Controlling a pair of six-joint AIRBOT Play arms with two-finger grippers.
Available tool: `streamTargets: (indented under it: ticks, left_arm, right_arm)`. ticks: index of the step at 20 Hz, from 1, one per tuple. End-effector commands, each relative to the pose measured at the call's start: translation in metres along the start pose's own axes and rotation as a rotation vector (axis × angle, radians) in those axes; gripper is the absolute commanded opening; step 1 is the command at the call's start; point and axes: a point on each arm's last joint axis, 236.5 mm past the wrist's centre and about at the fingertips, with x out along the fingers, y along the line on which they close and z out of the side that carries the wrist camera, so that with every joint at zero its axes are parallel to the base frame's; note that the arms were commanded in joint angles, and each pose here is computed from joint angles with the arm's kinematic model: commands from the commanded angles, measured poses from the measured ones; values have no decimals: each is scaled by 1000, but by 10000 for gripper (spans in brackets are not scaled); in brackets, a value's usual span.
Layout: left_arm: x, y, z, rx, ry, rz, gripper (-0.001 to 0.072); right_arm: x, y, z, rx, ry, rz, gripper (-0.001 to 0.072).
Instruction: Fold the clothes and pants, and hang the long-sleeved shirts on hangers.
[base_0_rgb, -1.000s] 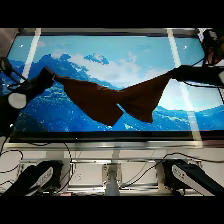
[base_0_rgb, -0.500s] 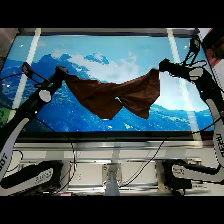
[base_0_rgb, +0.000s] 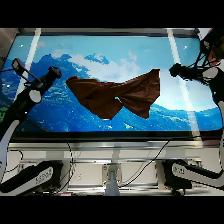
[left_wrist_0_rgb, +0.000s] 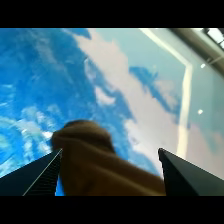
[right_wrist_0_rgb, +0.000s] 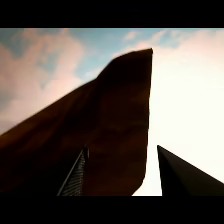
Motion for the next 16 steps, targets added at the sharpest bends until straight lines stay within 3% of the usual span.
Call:
streamTargets:
  ticks: [1, 6, 13, 15, 16]
  left_arm:
    - [-22, 69, -44, 144, 267, 210, 702]
    - [-33, 82, -64, 253, 380, 239, 702]
    - [-35, 67, -69, 246, 386, 204, 696]
    - [-34, 64, -71, 253, 390, 198, 696]
    - [-34, 62, -72, 252, 391, 194, 696]
  right_arm:
    - [-23, -23, -82, -50, 342, -2, 407]
    - [-33, -3, -214, 58, 693, 137, 407]
    - [-2, 41, -231, 420, 484, 265, 410]
    - [-2, 44, -246, 482, 510, 265, 497]
    - [-3, 46, -251, 495, 524, 270, 497]
